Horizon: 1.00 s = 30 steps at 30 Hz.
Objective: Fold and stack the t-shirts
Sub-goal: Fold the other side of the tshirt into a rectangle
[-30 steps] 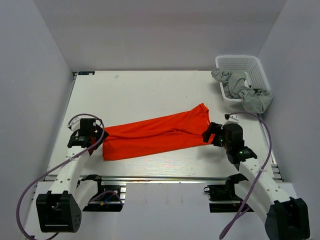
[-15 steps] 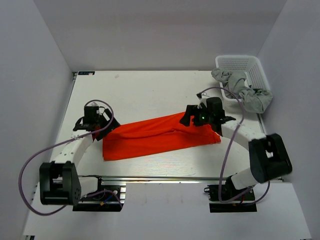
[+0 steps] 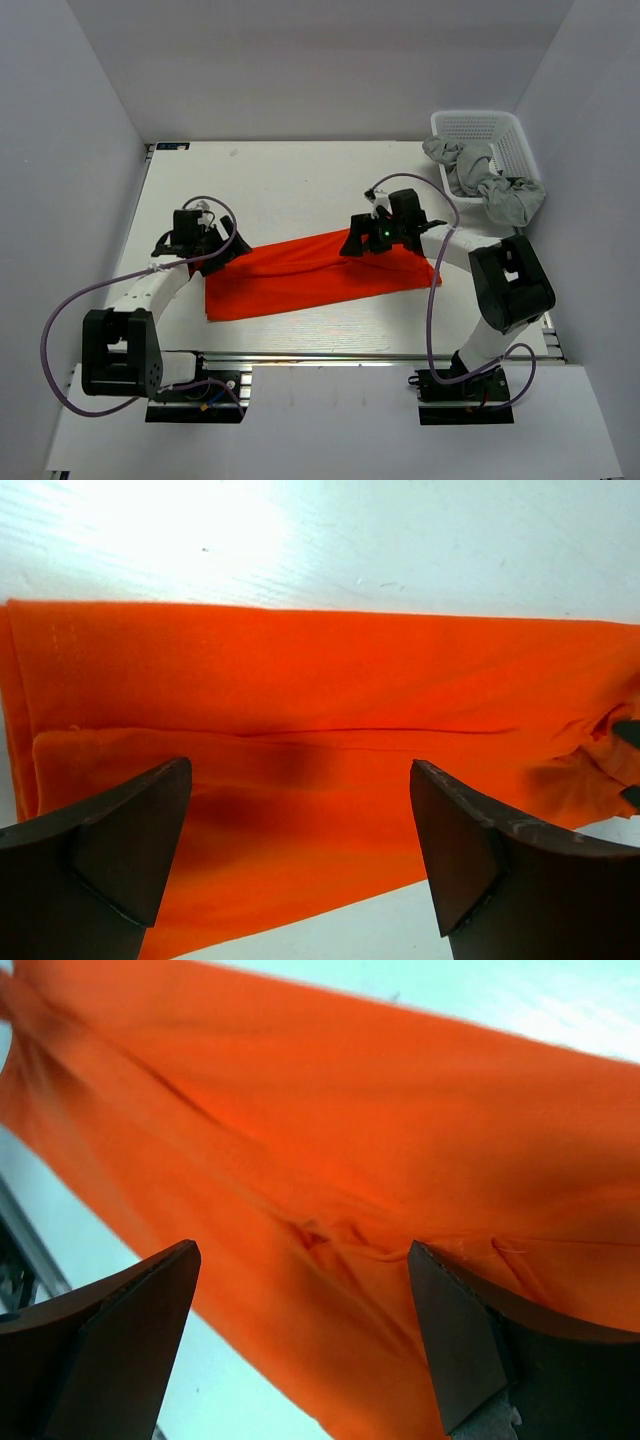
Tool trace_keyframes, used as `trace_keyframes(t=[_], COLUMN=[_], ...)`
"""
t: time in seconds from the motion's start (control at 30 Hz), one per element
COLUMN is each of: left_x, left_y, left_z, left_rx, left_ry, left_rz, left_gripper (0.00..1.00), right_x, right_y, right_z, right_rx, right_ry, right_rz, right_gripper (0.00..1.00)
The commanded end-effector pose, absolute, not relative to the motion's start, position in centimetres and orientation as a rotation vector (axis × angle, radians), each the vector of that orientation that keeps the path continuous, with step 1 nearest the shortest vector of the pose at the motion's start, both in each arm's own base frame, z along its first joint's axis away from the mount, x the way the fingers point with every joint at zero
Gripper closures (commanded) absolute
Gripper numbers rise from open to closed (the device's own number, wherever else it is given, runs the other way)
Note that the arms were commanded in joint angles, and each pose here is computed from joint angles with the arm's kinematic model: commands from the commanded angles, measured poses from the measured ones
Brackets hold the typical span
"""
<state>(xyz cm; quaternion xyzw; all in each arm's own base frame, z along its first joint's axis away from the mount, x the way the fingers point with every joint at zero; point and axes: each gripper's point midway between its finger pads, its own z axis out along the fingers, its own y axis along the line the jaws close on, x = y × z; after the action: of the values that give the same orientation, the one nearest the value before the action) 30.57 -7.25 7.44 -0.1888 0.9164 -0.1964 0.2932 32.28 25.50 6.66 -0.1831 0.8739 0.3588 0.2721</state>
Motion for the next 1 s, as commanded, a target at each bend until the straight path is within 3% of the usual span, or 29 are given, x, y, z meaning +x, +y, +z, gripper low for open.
trace_keyframes(t=[0.0,0.4,0.67,0.97], left_x=[32.6,34.0,30.8,24.0], left_y=[-7.9,-7.6,-7.7,-6.7], left_z=[10.4,8.3,7.4,4.5], left_rx=[-0.415,-0.409,-0.384,-0.534], left_ry=[2.337,2.408,2.465,2.58], left_rz=[-0.569,-0.511,-0.489,-0.415], left_gripper=[0.0,0.0,0.0,0.0], right_x=[29.5,22.8,27.1,32.1], right_y=[26.1,23.4,22.1,22.9], right_z=[6.3,9.0,9.8,10.6], right_rx=[-0.587,-0.704,-0.525,-0.454], right_ry=[2.371,2.349,2.332,2.299], right_rz=[1.07,1.022,0.804,0.694], right_gripper=[0.1,0.11,0.1,0.1])
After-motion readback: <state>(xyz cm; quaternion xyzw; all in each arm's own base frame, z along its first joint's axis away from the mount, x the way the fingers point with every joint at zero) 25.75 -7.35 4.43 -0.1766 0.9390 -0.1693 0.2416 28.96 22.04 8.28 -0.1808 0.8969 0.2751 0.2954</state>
